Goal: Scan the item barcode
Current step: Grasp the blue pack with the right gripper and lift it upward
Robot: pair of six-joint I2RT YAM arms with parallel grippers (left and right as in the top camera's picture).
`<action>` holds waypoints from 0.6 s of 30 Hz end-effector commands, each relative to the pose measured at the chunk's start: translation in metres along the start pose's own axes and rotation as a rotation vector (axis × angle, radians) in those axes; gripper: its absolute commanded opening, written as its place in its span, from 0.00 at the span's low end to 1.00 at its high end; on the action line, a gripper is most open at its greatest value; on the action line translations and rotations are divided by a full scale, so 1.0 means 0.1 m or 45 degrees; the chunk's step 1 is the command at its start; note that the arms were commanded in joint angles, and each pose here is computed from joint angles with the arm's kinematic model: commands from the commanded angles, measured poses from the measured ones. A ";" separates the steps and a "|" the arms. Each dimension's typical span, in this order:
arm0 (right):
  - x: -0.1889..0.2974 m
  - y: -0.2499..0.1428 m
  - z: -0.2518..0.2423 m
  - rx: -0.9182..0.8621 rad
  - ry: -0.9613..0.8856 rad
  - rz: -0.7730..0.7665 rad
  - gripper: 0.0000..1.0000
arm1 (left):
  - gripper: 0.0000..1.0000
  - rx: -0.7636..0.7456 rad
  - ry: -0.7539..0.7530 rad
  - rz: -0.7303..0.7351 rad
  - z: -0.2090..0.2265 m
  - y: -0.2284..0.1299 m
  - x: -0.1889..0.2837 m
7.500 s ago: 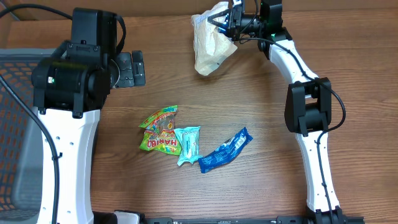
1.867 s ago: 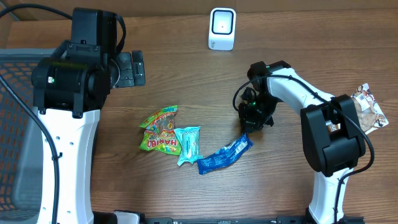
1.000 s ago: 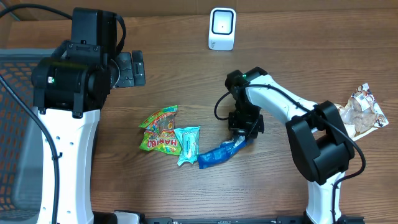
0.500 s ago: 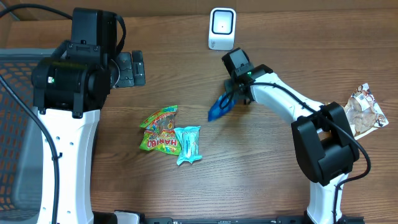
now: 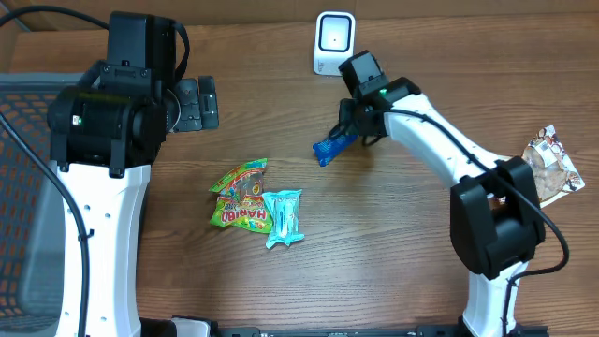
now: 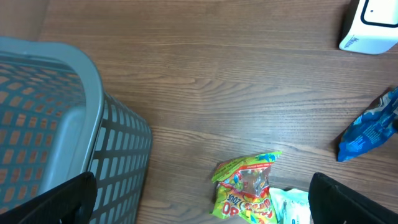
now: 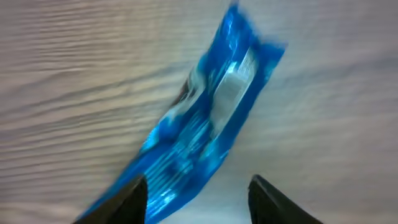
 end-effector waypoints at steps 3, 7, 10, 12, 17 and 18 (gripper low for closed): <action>-0.12 -0.18 0.13 -0.519 0.195 0.181 0.53 | 1.00 -0.020 0.015 -0.018 0.02 0.03 0.02; -0.27 -0.27 0.16 -0.564 0.196 0.185 0.42 | 1.00 -0.020 0.015 -0.018 0.02 0.03 0.02; -0.36 -0.33 0.20 -0.541 0.195 0.149 0.33 | 1.00 -0.020 0.015 -0.018 0.02 0.03 0.02; -0.42 -0.39 0.23 -0.523 0.191 0.134 0.31 | 0.99 -0.020 0.015 -0.018 0.02 0.03 0.02; -0.50 -0.46 0.27 -0.491 0.162 0.088 0.24 | 1.00 -0.020 0.015 -0.018 0.02 0.03 0.02; -0.50 -0.46 0.27 -0.485 0.162 0.088 0.21 | 1.00 -0.020 0.015 -0.018 0.02 0.03 0.02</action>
Point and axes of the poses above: each gripper's point midway between its finger pads, its own x axis back along the fingers, its own z axis along the line the jaws close on, y = z × x, the point moved 7 cm from there along x, back along the fingers, and after that the axes turned 11 degrees about x, right-handed, at the moved point
